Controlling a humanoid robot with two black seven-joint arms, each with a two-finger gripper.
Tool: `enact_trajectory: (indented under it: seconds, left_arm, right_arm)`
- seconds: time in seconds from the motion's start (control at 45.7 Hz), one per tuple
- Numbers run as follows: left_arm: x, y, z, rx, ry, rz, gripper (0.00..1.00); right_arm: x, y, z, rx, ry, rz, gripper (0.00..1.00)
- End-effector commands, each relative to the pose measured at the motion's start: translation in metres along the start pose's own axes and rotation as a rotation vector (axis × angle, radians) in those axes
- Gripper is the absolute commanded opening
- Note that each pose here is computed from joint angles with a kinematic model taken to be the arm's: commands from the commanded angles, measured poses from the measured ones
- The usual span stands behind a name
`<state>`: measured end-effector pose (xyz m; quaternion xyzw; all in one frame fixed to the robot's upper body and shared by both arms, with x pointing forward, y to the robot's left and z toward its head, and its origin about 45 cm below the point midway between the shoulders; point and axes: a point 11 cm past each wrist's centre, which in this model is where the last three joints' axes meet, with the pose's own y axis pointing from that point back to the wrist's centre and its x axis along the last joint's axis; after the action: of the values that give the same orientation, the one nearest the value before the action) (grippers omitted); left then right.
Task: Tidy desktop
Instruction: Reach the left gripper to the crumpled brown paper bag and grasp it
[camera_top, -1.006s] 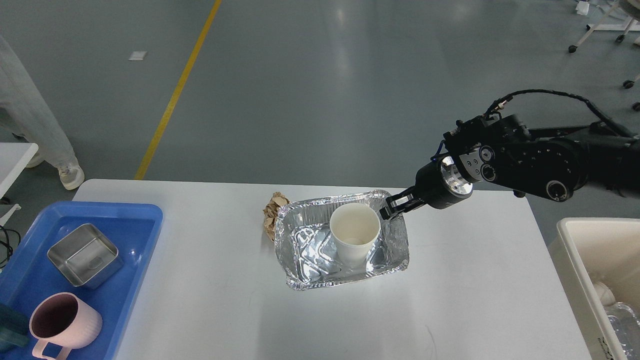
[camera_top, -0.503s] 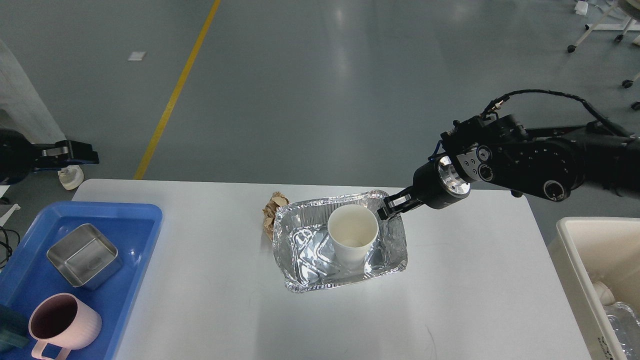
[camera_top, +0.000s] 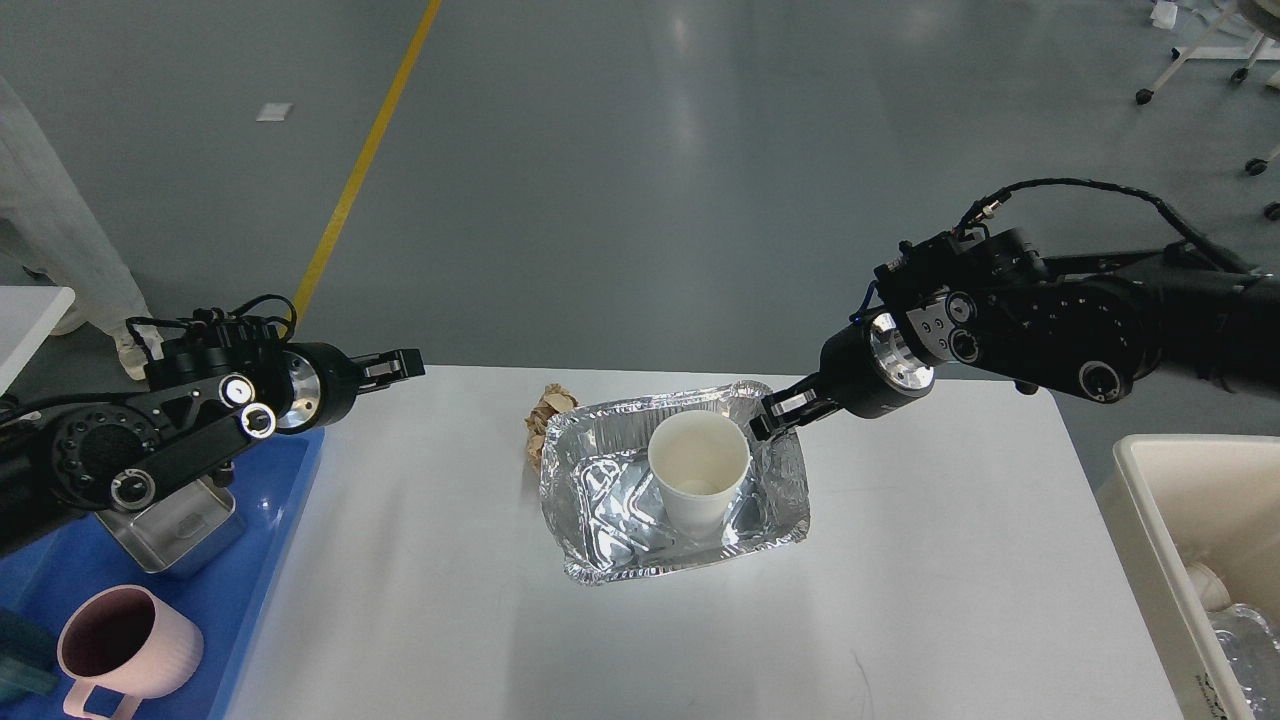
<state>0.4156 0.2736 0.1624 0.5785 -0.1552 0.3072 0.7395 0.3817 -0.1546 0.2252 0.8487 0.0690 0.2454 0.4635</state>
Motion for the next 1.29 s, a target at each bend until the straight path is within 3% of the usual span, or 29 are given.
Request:
enact_trajectory:
  seconds: [0.0,0.503,0.984,1.05,1.181,1.269]
  left_arm:
    - [-0.025,-0.025,0.017,0.005,-0.031,0.009,0.71]
    - [-0.082,-0.055,0.063,-0.062,0.045,0.043,0.71]
    - [-0.104,-0.075,0.097,-0.110,0.085,0.020,0.69]
    - [-0.106,-0.076,0.100,-0.123,0.086,0.019,0.63]
    - [-0.109,-0.076,0.103,-0.138,0.086,0.002,0.38]
    - [-0.114,-0.077,0.101,-0.142,0.092,-0.008,0.28]
  right_arm:
    - [0.000,0.000,0.000,0.000,0.000,0.000,0.00]
    - [0.002,0.001,0.001,-0.003,-0.002,0.005,0.00]
    - [0.001,0.002,0.003,-0.005,-0.005,0.008,0.00]
    - [0.002,0.002,0.003,-0.005,-0.005,0.009,0.00]
    - [0.002,0.002,0.003,-0.005,-0.005,0.009,0.00]
    - [0.001,0.003,0.004,-0.006,-0.008,0.010,0.00]
